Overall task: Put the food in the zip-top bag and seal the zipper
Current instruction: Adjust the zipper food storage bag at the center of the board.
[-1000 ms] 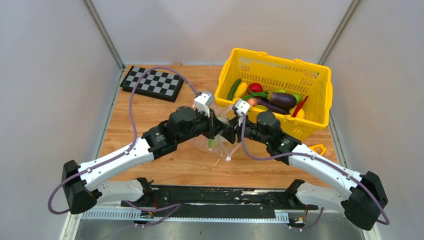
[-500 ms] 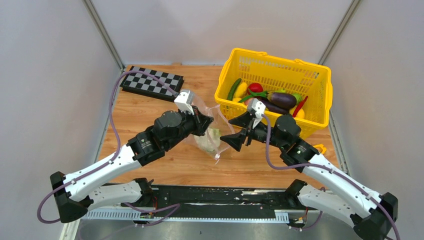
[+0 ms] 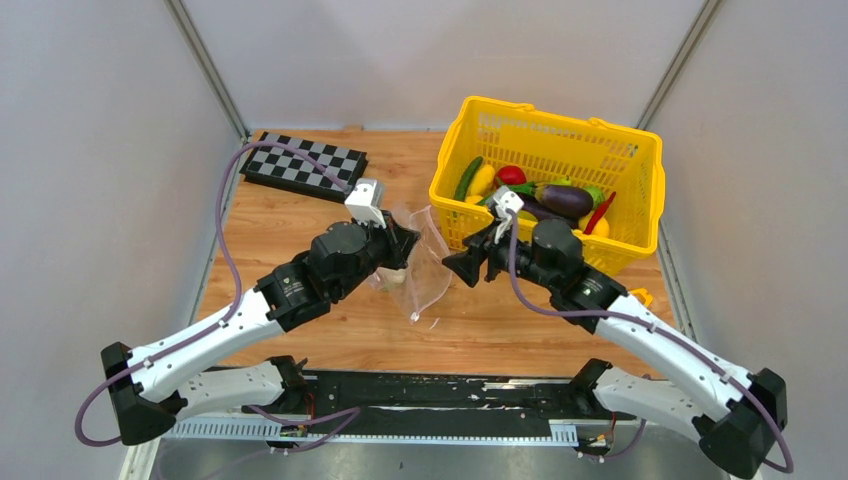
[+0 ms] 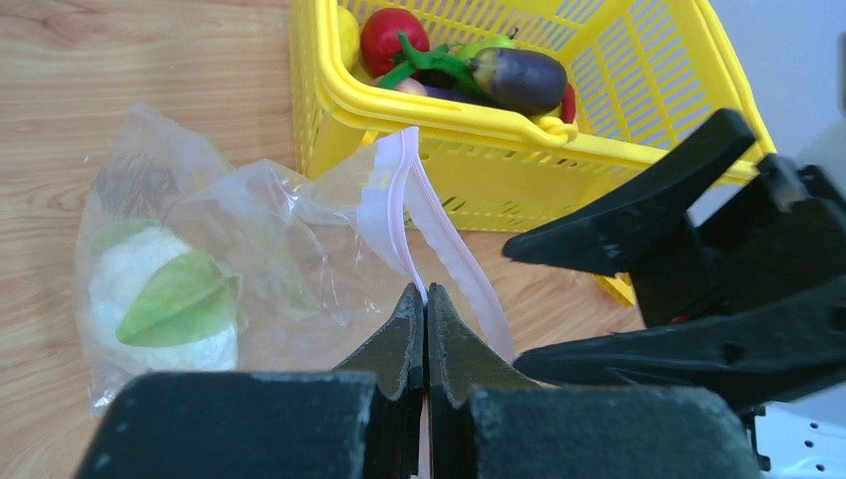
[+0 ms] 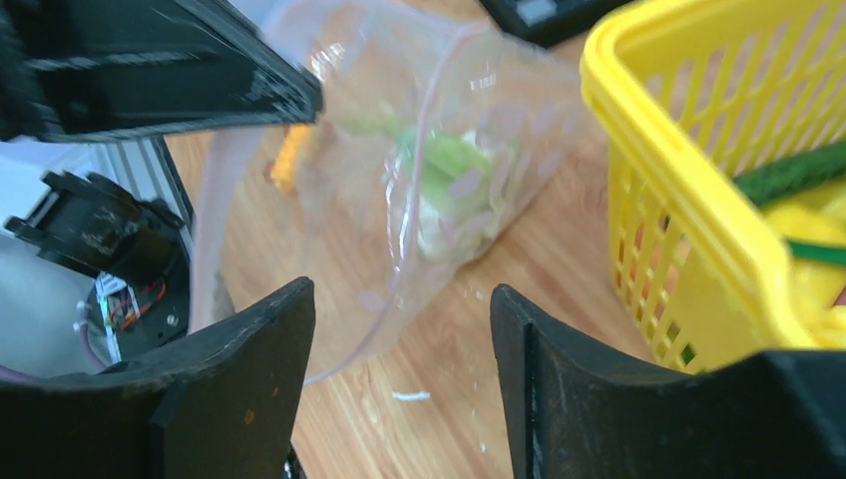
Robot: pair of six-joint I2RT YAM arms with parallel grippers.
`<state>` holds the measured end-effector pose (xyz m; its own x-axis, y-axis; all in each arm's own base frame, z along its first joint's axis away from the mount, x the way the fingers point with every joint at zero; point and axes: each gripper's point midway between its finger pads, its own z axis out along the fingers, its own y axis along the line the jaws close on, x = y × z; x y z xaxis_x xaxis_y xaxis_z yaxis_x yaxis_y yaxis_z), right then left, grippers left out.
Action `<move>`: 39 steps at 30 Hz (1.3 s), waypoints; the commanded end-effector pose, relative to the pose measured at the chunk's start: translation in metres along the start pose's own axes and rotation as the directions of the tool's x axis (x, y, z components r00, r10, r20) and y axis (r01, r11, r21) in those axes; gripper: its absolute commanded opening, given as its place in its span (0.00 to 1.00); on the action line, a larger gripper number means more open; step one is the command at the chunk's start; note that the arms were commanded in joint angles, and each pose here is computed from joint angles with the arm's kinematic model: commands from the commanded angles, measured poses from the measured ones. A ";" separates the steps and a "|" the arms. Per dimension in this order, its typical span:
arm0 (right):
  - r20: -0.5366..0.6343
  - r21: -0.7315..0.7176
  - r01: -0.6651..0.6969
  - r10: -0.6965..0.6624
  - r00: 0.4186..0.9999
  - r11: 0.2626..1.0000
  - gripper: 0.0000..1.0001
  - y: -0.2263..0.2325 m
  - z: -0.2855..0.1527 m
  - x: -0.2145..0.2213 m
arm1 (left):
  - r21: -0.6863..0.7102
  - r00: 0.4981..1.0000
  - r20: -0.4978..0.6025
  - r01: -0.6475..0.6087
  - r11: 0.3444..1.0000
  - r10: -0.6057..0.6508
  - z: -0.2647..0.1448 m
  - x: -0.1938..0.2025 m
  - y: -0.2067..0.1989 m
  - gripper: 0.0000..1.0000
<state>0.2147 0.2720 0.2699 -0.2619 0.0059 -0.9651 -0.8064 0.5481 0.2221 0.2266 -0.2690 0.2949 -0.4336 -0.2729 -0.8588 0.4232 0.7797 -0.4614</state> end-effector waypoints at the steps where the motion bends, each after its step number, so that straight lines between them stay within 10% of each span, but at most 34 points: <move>1: -0.100 0.025 -0.050 0.052 0.994 0.998 0.62 -0.003 0.009 0.008 | 0.008 0.996 0.079 0.035 0.999 -0.035 -0.005 -0.029 -0.009 0.00; 6: -0.114 -0.013 -0.054 0.052 0.992 0.998 0.37 0.001 0.019 0.013 | -0.014 0.996 0.082 0.019 1.000 -0.018 -0.008 -0.029 -0.003 0.00; 11: -0.094 -0.045 -0.047 0.043 0.995 0.998 0.38 0.004 0.025 0.013 | -0.004 0.998 0.066 -0.009 1.000 0.009 -0.010 -0.026 -0.003 0.00; 16: -0.041 -0.050 -0.057 0.055 0.998 0.997 0.00 0.007 0.032 -0.005 | -0.022 0.997 0.050 -0.051 0.998 0.052 -0.020 -0.030 0.001 0.00; 23: -0.015 -0.414 -0.158 0.166 0.986 0.896 0.00 0.087 0.034 -0.086 | -0.126 0.983 0.119 -0.128 0.984 0.143 -0.092 -0.104 0.015 0.00; 30: -0.038 -0.467 -0.288 0.306 0.951 0.836 0.00 0.109 0.060 -0.121 | -0.149 0.990 0.017 -0.134 0.980 0.138 -0.118 -0.122 0.008 0.00; 36: -0.063 0.096 -0.353 0.360 0.931 0.931 0.00 0.009 0.072 -0.031 | -0.142 0.927 -0.236 -0.330 0.933 0.292 -0.064 -0.072 0.004 0.00; 39: -0.074 0.160 -0.282 0.297 0.952 0.946 0.00 -0.007 0.054 -0.001 | -0.154 0.898 -0.325 -0.361 0.920 0.298 -0.024 -0.027 0.016 0.00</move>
<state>0.2310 0.3580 0.3151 -0.5573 0.1223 -0.8213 -0.7203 0.4209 0.5514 0.2111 -0.2061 0.3992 -0.4121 -0.0361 -0.9104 0.3912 0.8954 -0.2126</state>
